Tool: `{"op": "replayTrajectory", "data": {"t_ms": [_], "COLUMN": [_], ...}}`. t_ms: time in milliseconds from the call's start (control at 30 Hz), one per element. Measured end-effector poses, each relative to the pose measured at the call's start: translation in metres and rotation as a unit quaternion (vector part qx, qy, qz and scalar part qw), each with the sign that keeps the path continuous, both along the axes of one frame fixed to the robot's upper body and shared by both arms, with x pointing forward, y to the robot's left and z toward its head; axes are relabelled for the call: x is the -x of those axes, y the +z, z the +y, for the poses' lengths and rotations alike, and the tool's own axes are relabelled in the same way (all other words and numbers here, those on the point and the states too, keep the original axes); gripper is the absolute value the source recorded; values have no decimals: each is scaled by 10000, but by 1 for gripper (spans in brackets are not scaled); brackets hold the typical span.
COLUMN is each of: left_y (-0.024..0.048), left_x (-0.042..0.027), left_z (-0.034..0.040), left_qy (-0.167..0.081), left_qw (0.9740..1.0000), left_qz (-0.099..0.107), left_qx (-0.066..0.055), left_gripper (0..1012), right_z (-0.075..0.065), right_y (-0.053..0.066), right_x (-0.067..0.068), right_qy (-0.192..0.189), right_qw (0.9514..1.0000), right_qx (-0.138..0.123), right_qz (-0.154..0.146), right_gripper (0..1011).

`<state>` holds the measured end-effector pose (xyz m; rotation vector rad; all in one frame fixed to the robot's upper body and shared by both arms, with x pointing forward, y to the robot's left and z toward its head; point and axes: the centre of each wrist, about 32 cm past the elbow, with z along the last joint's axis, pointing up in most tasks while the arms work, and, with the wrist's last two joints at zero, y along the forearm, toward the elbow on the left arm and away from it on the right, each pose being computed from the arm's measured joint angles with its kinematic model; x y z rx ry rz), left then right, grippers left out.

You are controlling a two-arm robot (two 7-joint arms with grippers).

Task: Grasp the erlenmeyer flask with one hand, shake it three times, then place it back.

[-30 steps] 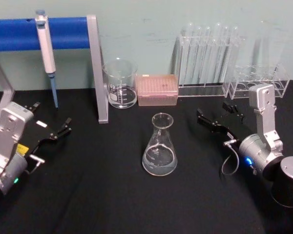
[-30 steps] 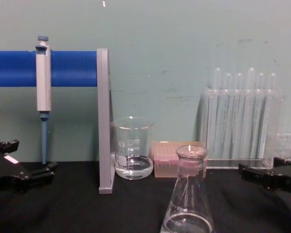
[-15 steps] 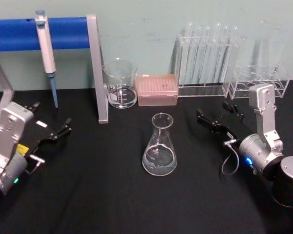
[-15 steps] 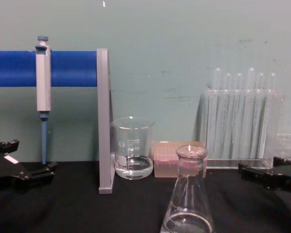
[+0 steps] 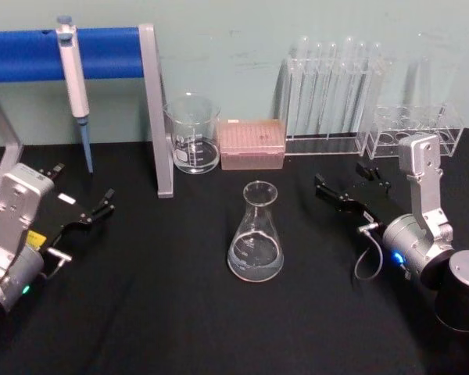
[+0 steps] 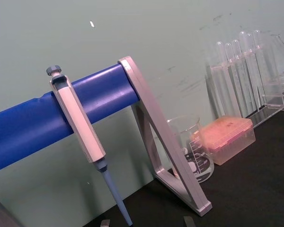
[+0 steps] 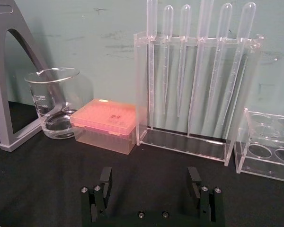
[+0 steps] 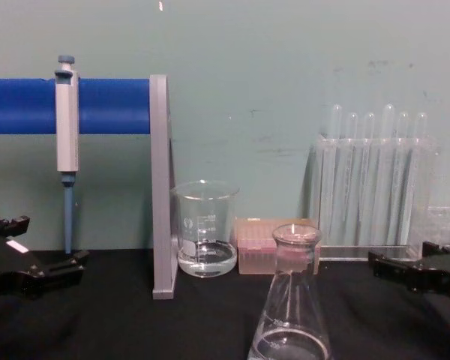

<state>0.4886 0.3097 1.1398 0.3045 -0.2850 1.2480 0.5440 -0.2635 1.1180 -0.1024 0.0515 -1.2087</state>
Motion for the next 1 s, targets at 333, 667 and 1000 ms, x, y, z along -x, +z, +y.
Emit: {"op": "replayTrajectory", "data": {"t_ms": [333,667,1000], "left_y": [0,0,0], "left_x": [0,0,0], "left_z": [0,0,0], "left_qy": [0,0,0], "left_qw": [10000,10000,10000], "left_qz": [0,0,0], "left_qx": [0,0,0], "left_gripper": [1001,1001,1001], "right_z": [0,0,0], "right_y": [0,0,0], "right_x": [0,0,0], "right_qy": [-1,-1,-1], "right_qw": [10000,10000,10000], "right_qx": [-2,-1,-1], "right_qz": [0,0,0], "right_gripper": [1000,1000,1000]}}
